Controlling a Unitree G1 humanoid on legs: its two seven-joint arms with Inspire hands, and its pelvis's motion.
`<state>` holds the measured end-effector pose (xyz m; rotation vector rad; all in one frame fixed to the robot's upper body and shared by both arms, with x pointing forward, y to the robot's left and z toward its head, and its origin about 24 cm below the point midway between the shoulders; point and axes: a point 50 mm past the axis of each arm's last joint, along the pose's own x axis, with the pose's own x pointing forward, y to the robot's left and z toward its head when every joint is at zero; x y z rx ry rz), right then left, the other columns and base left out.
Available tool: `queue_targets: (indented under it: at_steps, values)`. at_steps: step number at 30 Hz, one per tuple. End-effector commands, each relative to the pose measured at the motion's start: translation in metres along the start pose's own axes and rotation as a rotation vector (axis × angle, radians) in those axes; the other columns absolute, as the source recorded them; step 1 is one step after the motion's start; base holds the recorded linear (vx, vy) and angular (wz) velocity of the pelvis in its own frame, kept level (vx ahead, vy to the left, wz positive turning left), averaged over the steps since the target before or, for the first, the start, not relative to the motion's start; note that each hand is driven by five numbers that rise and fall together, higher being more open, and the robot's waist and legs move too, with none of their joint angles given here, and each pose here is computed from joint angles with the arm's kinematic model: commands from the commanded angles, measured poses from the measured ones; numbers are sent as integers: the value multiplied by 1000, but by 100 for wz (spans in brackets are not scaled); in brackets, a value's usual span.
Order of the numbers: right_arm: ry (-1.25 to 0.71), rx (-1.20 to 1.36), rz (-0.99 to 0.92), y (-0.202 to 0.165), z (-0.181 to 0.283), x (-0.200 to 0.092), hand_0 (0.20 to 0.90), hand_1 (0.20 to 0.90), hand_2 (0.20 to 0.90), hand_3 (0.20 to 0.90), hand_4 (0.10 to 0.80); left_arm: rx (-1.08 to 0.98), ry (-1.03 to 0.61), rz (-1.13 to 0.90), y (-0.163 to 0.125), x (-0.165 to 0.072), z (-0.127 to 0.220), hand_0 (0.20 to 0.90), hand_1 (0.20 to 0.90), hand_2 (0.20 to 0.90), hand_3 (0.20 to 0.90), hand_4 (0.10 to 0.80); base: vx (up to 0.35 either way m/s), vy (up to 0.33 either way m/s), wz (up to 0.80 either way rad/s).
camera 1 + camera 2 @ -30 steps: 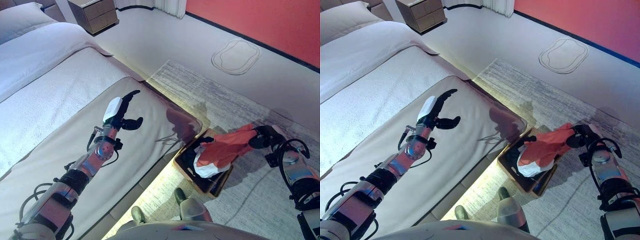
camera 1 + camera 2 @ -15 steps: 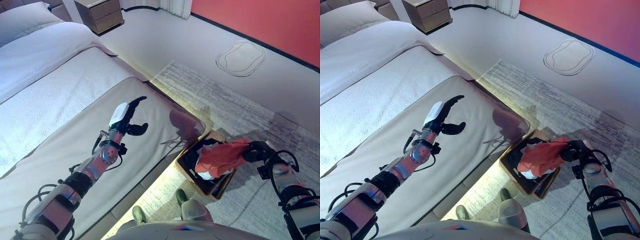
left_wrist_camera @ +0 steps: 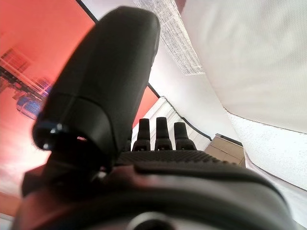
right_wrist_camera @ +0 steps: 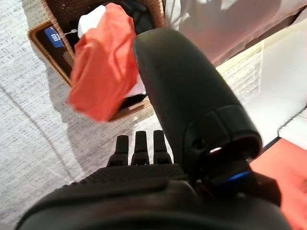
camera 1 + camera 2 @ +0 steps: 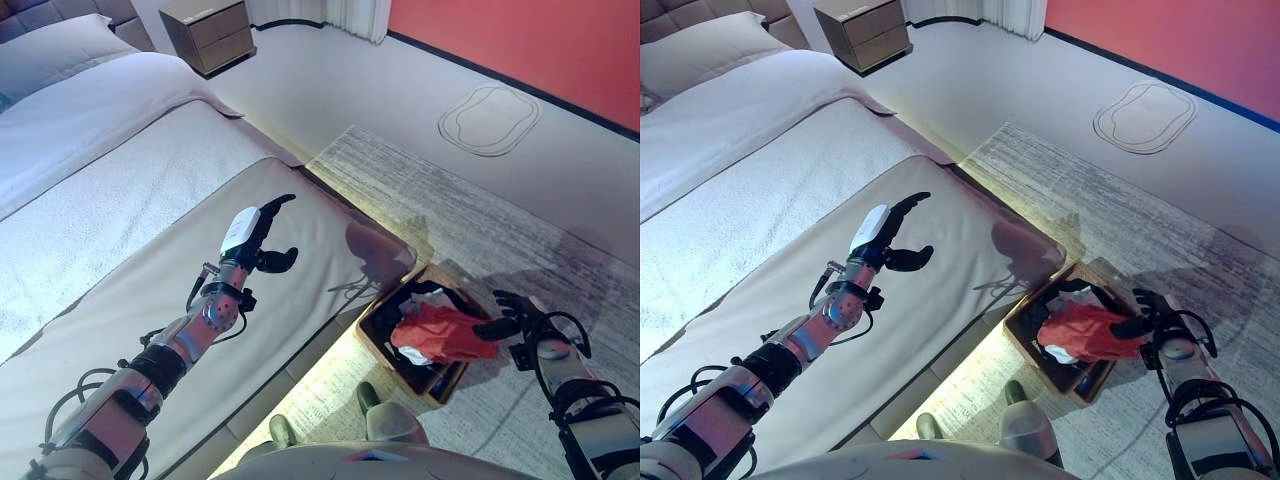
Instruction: Pick up the clothes from the bed and place them into the basket
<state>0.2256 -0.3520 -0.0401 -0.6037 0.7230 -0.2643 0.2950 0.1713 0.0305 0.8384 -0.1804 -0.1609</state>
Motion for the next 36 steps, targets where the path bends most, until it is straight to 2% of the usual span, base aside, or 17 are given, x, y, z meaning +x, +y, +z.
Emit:
queue_targets:
  at_steps: [1,6,13,18,22,28,36]
  values:
    - [-216,24,-108,-21,44,1,900,900,900,900,800,-37,-119,161,29,17,20,900,900,900,900,800,0,0,0]
    - [-357,64,-113,-20,68,-9,900,900,900,900,800,-51,-70,165,26,9,9,900,900,900,900,800,4,-4,2]
    - [-558,187,-55,12,95,-32,900,900,900,900,800,-81,25,175,13,-9,-8,900,900,900,900,800,32,3,14]
    - [-678,252,-33,48,108,-55,900,900,900,900,800,-139,83,141,-5,-31,-18,900,900,900,900,800,50,13,21]
    - [-774,223,4,68,120,-71,900,900,900,900,800,-218,132,148,-12,-45,-24,900,900,900,900,800,54,29,22]
    - [-846,151,79,83,125,-83,900,900,900,900,800,-294,187,120,-22,-63,-32,900,900,900,900,800,60,20,24]
    - [-834,134,147,90,122,-84,900,900,900,900,800,-363,249,41,-27,-77,-42,900,900,900,900,800,49,-23,20]
